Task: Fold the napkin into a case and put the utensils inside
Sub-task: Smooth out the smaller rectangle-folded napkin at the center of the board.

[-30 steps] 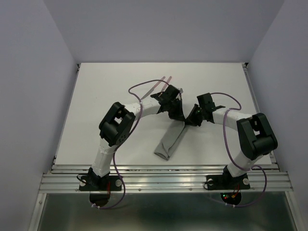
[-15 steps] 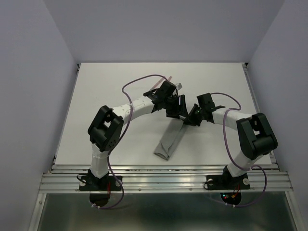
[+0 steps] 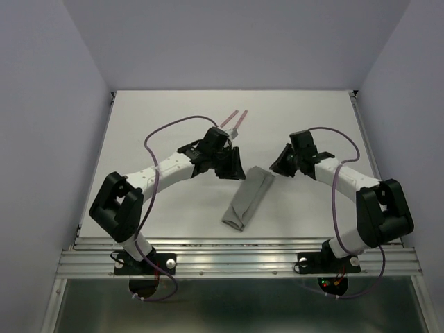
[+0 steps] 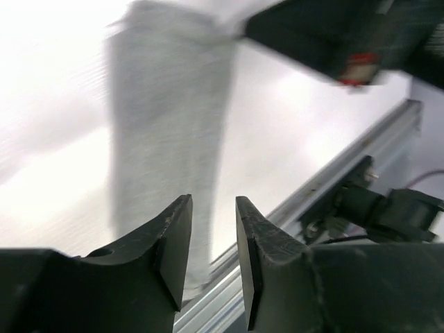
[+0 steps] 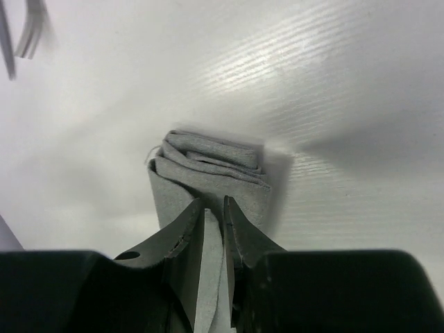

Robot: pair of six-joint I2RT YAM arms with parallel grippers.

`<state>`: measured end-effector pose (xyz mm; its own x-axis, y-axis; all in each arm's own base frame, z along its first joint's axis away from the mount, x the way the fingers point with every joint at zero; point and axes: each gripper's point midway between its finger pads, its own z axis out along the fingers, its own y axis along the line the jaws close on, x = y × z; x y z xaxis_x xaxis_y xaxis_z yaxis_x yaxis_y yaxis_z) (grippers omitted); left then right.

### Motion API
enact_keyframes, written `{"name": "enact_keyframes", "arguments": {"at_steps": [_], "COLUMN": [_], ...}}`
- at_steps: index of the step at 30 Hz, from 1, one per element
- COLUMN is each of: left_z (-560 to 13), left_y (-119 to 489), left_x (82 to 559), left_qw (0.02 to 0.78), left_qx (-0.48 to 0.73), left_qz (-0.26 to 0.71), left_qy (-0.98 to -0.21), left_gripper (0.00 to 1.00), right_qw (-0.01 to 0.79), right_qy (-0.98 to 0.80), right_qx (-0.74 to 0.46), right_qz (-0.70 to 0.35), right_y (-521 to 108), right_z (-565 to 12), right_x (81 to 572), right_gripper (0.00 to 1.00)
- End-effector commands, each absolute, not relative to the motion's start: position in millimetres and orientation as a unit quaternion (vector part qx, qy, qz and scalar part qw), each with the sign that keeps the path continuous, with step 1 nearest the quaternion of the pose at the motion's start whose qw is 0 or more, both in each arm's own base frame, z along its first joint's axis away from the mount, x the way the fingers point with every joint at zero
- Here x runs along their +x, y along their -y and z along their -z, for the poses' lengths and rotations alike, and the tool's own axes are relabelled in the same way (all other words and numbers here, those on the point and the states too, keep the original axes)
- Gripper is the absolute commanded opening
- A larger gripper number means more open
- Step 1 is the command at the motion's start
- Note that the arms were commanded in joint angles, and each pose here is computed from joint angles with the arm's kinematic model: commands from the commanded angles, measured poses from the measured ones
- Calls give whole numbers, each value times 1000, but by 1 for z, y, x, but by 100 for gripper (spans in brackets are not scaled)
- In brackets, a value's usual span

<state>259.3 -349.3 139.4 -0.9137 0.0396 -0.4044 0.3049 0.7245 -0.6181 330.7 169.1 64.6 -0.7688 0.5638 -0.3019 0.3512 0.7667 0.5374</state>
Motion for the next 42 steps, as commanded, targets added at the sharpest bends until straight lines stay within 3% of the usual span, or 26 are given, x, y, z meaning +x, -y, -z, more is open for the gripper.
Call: {"name": "enact_keyframes", "arguments": {"at_steps": [1, 4, 5, 6, 10, 14, 21, 29, 34, 42], "left_z": [-116, -90, -77, -67, -48, -42, -43, -54, -57, -72], "left_y": [303, 285, 281, 282, 286, 294, 316, 337, 336, 334], "left_x": [268, 262, 255, 251, 247, 244, 237, 239, 244, 231], "left_qw": [211, 205, 190, 179, 159, 145, 132, 133, 139, 136], "left_qx": [46, 27, 27, 25, 30, 47, 74, 90, 96, 117], "left_qz": [306, 281, 278, 280, 275, 278, 289, 304, 293, 309], "left_qy": [-927, -937, -941, -943, -948, -948, -945, -939, -941, -934], "left_gripper": [42, 42, 42, 42, 40, 40, 40, 39, 38, 38], "right_qw": [286, 286, 287, 283, 266, 250, 222, 216, 218, 210], "right_qy": [-901, -899, -896, -896, -904, -911, -919, -920, -919, -921], "right_qx": [242, 238, 232, 224, 204, 194, 192, 217, 234, 249], "right_qz": [-220, -232, -248, -260, -265, -265, -263, -244, -230, -213], "right_y": [-157, -157, -161, -167, -180, -194, -214, -210, -204, -200], "right_z": [-92, -89, -92, -91, -83, -73, -52, -41, -36, -25], "right_x": [336, 324, 323, 318, 308, 300, 287, 281, 279, 280], "right_gripper": [25, 38, 44, 58, 80, 84, 78, 62, 35, 18]}}
